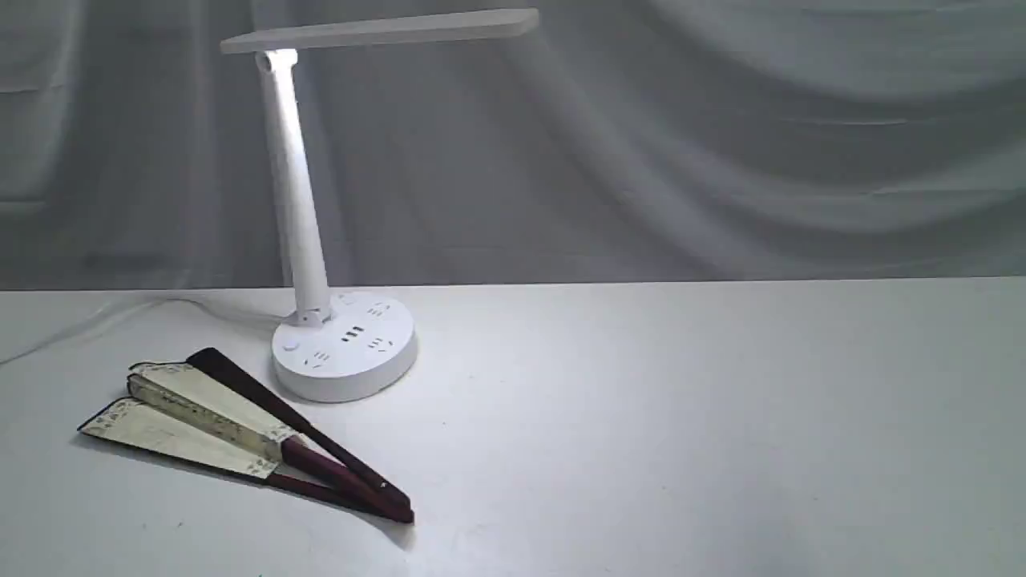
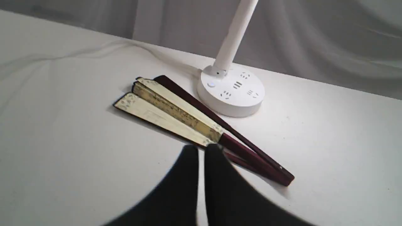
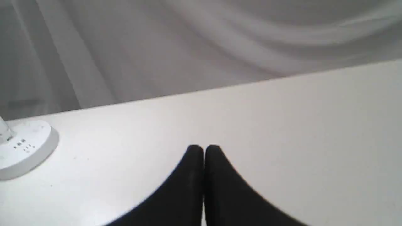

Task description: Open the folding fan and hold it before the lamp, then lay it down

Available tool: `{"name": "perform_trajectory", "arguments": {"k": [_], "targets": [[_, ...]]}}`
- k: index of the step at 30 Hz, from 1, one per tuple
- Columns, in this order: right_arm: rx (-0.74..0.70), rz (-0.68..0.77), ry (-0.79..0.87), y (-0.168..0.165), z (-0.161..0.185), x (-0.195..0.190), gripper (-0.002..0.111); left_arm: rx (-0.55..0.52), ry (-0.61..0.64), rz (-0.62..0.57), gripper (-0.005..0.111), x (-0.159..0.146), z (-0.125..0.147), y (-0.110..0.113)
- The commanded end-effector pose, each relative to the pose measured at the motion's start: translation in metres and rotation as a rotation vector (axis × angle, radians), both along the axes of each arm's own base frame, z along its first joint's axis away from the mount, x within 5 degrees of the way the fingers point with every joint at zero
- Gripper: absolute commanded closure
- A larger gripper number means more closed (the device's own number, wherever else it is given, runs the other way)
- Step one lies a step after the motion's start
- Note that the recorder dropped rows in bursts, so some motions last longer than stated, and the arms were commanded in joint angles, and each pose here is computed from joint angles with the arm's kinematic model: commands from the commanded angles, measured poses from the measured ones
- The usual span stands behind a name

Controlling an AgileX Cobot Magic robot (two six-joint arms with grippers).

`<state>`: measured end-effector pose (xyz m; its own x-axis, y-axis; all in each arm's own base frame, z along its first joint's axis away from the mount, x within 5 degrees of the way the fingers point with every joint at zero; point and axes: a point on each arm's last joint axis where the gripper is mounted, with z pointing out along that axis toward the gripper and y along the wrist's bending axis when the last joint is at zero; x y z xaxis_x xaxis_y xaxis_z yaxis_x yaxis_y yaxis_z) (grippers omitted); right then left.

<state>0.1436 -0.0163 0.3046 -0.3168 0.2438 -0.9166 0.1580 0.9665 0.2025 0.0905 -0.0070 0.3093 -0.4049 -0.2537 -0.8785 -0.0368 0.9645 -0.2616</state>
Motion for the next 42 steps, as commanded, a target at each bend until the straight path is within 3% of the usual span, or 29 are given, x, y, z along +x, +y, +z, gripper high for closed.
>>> {"name": "perform_trajectory", "arguments": {"k": [1,3,8,13,20,25,31,42], "targets": [[0.007,0.004,0.078,-0.002,-0.011,0.017,0.108,-0.047,0.055,-0.001,0.103,0.018,-0.005,-0.003],[-0.012,0.016,0.121,-0.003,-0.019,0.025,0.106,-0.061,0.108,0.000,0.103,0.030,-0.011,-0.004],[0.052,0.055,0.177,0.000,-0.032,0.041,0.086,-0.039,0.231,-0.003,0.103,0.053,-0.029,-0.005],[0.012,0.212,0.200,0.018,-0.040,0.052,0.074,-0.009,0.331,-0.016,0.097,0.071,-0.045,-0.006],[0.013,0.436,0.289,0.056,-0.042,0.088,0.073,-0.026,0.409,-0.008,0.077,0.088,-0.062,-0.007],[-0.015,0.598,0.352,0.086,-0.040,0.126,0.072,-0.025,0.434,-0.008,0.076,0.091,-0.067,-0.007],[-0.075,0.750,0.380,0.131,-0.051,0.161,0.062,-0.025,0.434,-0.007,0.076,0.092,-0.067,-0.007],[-0.049,0.901,0.475,0.193,-0.082,0.217,0.062,-0.024,0.438,-0.007,0.076,0.091,-0.067,-0.007]]}}
